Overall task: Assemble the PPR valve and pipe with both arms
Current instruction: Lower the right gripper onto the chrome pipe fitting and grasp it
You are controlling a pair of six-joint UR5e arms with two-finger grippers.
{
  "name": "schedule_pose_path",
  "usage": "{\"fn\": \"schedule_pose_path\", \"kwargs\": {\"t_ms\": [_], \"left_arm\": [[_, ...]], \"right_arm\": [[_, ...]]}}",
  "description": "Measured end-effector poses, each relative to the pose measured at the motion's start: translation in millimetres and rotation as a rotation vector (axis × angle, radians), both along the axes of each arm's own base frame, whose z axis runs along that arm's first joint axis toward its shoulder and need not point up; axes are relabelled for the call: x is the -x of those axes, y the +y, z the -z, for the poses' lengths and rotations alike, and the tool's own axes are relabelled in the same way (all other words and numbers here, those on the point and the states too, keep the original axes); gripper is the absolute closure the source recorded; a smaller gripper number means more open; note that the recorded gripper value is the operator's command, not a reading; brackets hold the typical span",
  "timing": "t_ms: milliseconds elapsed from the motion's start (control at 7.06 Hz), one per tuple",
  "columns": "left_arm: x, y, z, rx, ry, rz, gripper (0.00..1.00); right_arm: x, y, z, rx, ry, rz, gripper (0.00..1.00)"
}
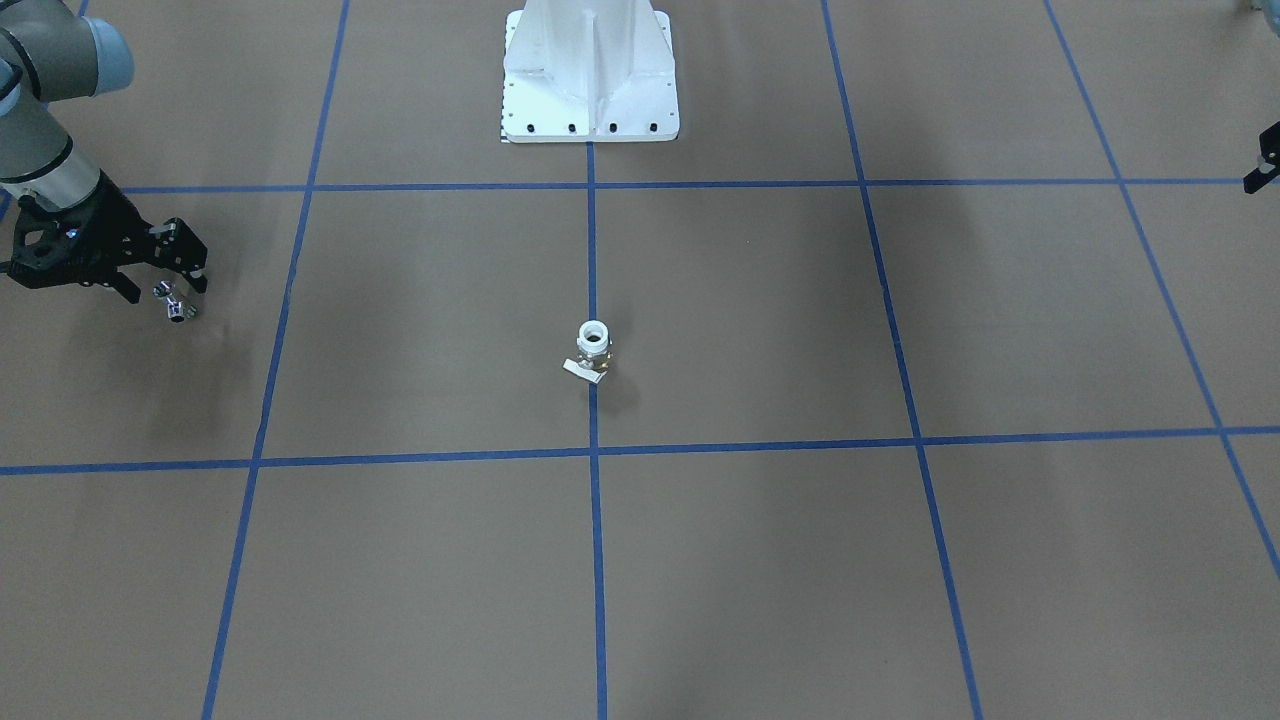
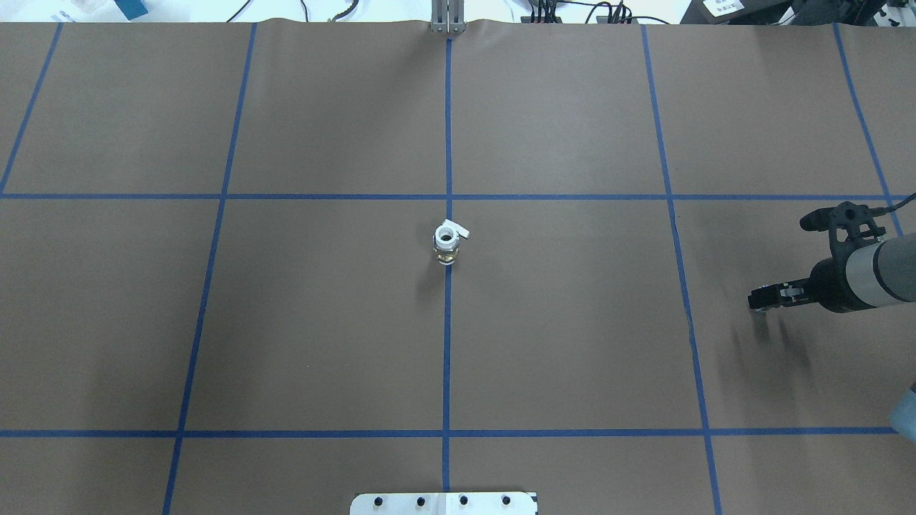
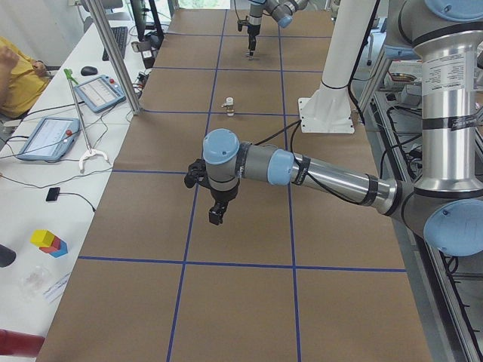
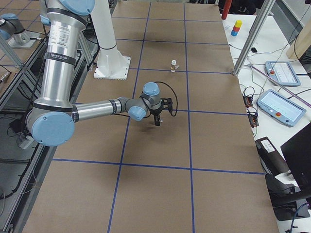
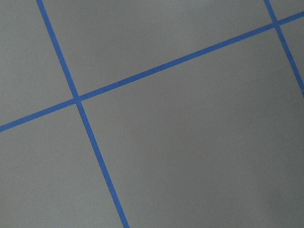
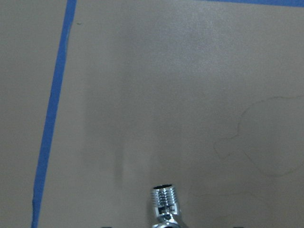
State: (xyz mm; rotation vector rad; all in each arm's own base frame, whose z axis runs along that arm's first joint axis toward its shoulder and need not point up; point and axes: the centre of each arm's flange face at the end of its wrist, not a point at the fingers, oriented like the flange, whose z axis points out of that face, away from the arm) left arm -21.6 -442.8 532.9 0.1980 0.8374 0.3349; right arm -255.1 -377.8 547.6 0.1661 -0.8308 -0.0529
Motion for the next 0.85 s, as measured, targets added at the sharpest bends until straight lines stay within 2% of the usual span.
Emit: {"fn": "schedule_pose_path", "kwargs": {"t_ms": [425, 566, 708, 849], "left_arm": [[-0.6, -0.7, 0.6, 0.014, 0.001, 0.014, 0.01], [-0.7, -0.7, 1.5, 0.019, 0.002, 0.019, 0.01], [-0.8, -0.8, 2.1, 0.020, 0.003, 0.021, 0.01], [-0.8, -0.7, 2.4, 0.020, 0.003, 0.022, 0.01]], "right_arm": [[-1.8, 1.3, -3.6, 0.012, 0.013, 0.006, 0.57], [-3.2, 2.7, -5.8, 0.014, 0.017, 0.008, 0.92], [-3.3, 3.0, -6.3, 0.014, 0.017, 0.010, 1.00], [-2.4, 2.4, -4.9, 0.014, 0.014, 0.009, 1.00]]}}
